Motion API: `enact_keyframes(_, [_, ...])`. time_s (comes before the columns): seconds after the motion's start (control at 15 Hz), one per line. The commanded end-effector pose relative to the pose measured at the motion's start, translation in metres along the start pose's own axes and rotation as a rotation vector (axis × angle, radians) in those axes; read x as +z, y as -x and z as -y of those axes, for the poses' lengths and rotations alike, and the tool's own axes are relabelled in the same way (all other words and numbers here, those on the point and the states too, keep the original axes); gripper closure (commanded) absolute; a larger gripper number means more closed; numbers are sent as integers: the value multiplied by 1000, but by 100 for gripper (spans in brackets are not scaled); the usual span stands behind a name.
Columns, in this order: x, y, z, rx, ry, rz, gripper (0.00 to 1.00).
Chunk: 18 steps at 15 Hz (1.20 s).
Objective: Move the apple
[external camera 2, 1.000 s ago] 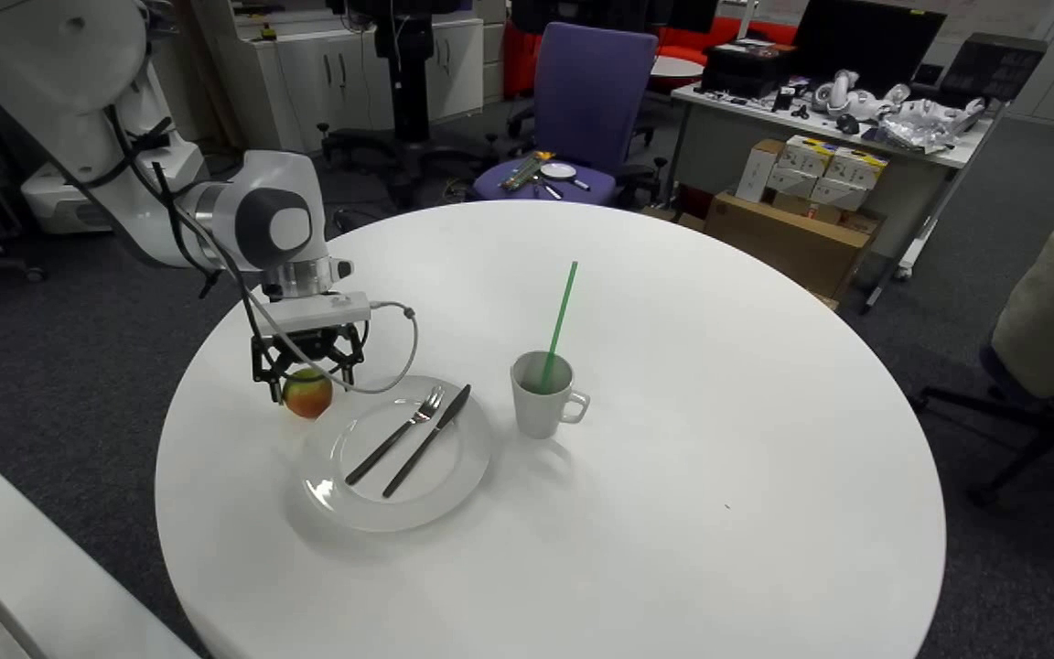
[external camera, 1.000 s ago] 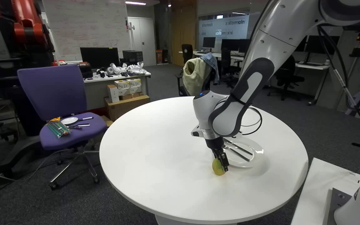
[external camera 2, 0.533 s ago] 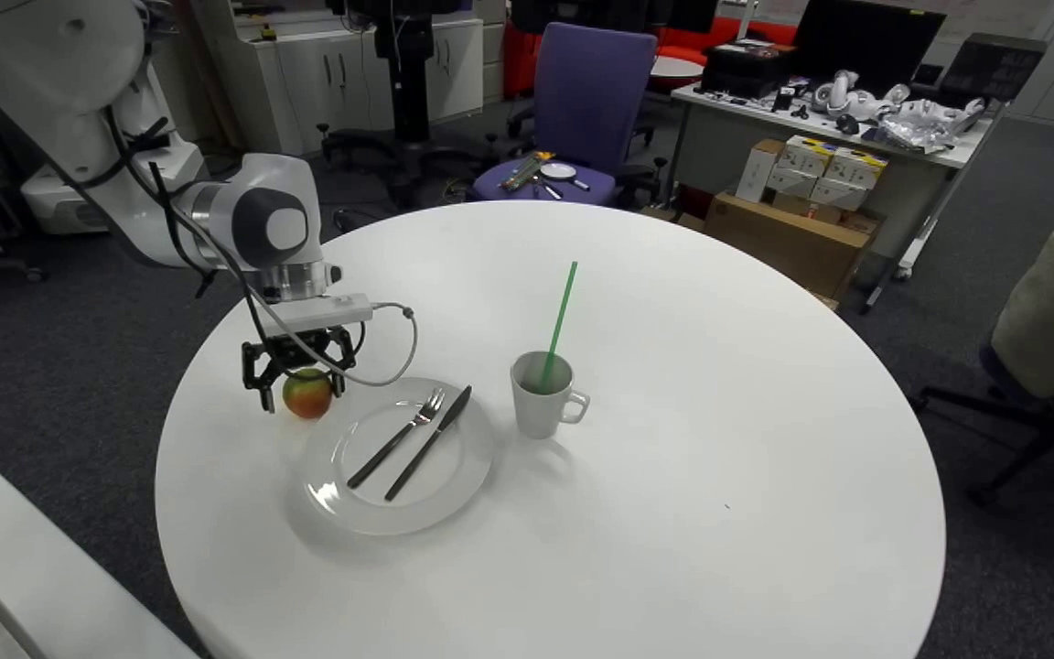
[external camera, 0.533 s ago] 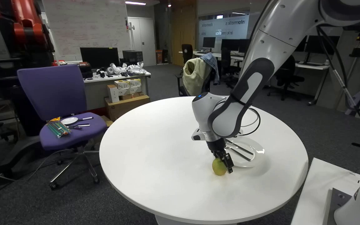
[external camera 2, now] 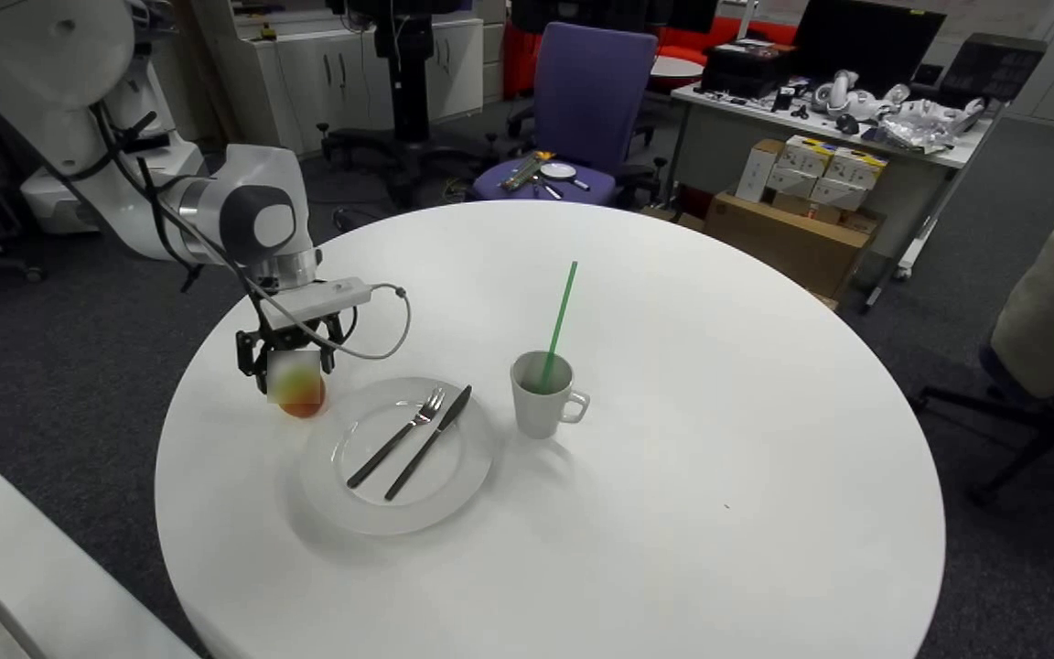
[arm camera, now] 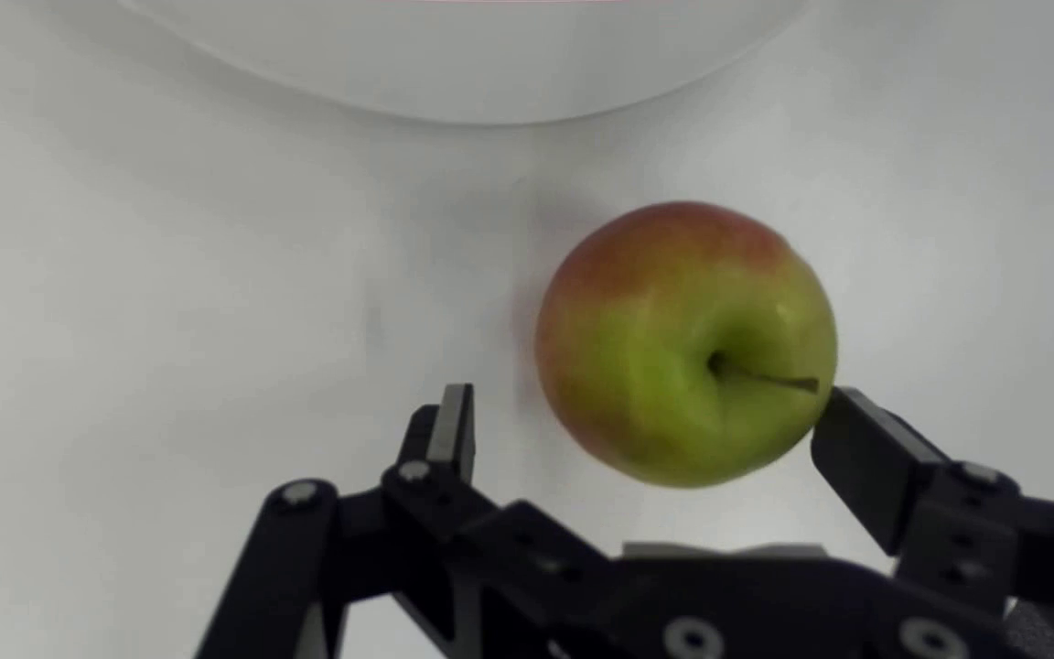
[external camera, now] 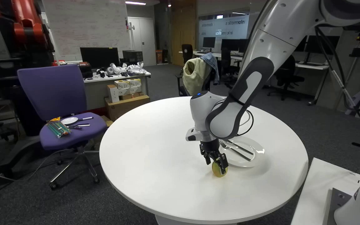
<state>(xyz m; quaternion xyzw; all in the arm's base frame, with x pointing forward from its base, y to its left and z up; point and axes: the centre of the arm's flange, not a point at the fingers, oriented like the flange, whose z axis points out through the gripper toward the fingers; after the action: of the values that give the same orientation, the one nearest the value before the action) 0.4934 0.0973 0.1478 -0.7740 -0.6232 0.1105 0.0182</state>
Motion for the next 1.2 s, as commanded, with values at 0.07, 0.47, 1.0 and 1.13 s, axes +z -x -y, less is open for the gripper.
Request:
enact_keyframes(0.07, [-3, -3, -2, -15, 18, -34, 0])
enact_keyframes(0.47, [-4, -4, -2, -17, 19, -38, 0])
enact_keyframes(1.0, [-85, -25, 50, -106, 157, -80, 0])
enact_keyframes(1.13, [-115, -33, 67, -142, 227, -77, 0])
